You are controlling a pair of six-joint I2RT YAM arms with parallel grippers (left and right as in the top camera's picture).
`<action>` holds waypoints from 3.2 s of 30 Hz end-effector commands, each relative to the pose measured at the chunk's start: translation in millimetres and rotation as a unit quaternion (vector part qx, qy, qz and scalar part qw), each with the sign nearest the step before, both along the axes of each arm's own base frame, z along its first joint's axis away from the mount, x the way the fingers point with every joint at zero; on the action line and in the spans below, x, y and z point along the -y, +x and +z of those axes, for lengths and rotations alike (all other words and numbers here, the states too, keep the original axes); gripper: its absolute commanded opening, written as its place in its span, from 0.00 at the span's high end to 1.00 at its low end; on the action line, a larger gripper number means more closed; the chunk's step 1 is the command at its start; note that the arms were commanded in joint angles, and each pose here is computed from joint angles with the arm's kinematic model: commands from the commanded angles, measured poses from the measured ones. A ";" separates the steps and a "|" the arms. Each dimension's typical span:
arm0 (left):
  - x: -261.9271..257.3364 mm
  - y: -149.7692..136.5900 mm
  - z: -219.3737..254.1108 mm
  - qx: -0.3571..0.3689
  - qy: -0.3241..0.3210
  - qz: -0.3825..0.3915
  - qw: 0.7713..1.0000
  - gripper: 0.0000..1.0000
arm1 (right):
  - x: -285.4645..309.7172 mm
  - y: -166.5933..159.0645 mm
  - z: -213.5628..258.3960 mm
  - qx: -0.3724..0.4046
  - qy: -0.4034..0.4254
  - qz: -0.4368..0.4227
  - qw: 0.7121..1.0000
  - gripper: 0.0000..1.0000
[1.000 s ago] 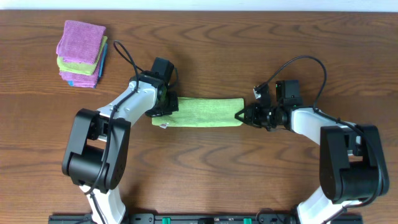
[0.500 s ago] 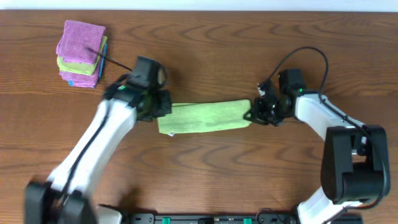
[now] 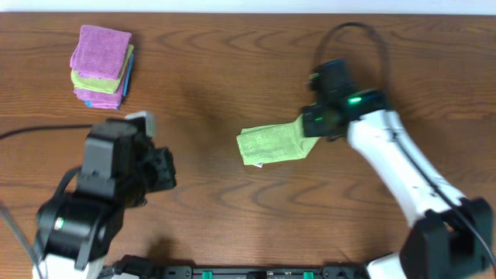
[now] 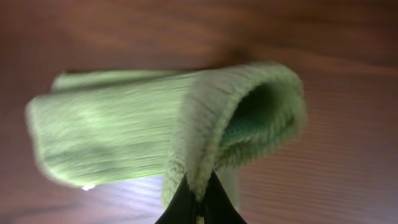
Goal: Fold the cloth
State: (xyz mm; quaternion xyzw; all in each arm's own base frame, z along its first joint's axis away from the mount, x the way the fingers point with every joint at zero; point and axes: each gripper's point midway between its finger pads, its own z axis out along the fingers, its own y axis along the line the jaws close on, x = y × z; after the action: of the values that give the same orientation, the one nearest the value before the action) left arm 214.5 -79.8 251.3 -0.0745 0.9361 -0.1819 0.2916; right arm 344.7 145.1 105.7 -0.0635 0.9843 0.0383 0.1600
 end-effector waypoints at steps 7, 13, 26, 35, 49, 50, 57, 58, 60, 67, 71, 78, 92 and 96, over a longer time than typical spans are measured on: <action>-3.4 -31.3 5.4 -0.002 -0.010 -0.008 1.000 0.94 | -70.2 -19.8 -40.9 -0.016 -0.017 0.063 0.998 0.99; -3.7 -32.3 4.5 -0.005 -0.009 -0.008 1.000 0.93 | -100.8 -28.0 -37.8 -0.005 0.012 0.091 0.996 0.99; -15.8 -27.4 1.8 -0.001 0.020 0.017 1.000 0.83 | -183.5 -66.8 -11.7 -0.075 0.225 0.188 0.953 0.54; -18.3 -21.1 -18.9 -0.027 0.036 0.023 0.999 0.83 | -149.1 -39.6 -9.5 -0.049 0.195 0.144 0.969 0.64; 52.3 23.0 -136.4 -0.108 -0.130 -0.025 0.985 0.16 | -37.0 3.9 -30.9 0.013 -0.029 -0.008 0.999 0.99; 57.5 28.2 -141.6 -0.112 -0.142 -0.027 0.983 0.09 | -29.7 5.8 -32.5 0.009 -0.030 -0.017 0.999 0.99; 80.8 56.2 -175.9 -0.149 -0.179 -0.021 0.972 0.03 | 8.2 15.8 -48.6 -0.020 -0.026 -0.068 0.997 0.99; 86.4 59.2 -180.7 -0.155 -0.187 -0.023 0.970 0.05 | 10.5 17.2 -50.9 -0.022 -0.026 -0.071 0.997 0.99; 95.2 64.7 -190.7 -0.164 -0.197 -0.020 0.966 0.05 | 13.3 19.3 -56.3 -0.025 -0.027 -0.076 0.996 0.99; 115.4 76.5 -215.9 -0.184 -0.225 -0.018 0.957 0.04 | 12.4 14.8 -92.8 -0.067 -0.037 -0.074 0.994 0.99; 116.9 80.3 -224.4 -0.190 -0.230 -0.009 0.954 0.05 | 5.2 12.1 -108.1 -0.087 -0.022 -0.069 0.994 0.99; 127.1 86.2 -224.2 -0.185 -0.248 -0.008 0.951 0.05 | -23.8 7.2 -109.0 -0.103 0.036 -0.044 0.993 0.99; 133.8 80.5 -238.6 -0.205 -0.240 -0.001 0.949 0.29 | -53.7 -3.1 -106.5 -0.114 0.072 -0.010 0.991 0.99; 130.8 79.3 -241.8 -0.213 -0.236 0.014 0.948 0.84 | -53.8 -4.2 -106.6 -0.116 0.072 -0.010 0.991 0.99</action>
State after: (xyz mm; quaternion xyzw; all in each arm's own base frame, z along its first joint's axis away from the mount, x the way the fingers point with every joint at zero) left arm 293.7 -212.0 12.8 -0.1872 0.9032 -0.3817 0.0600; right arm 345.1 197.0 1.7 -0.0432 0.9915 0.1067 0.0606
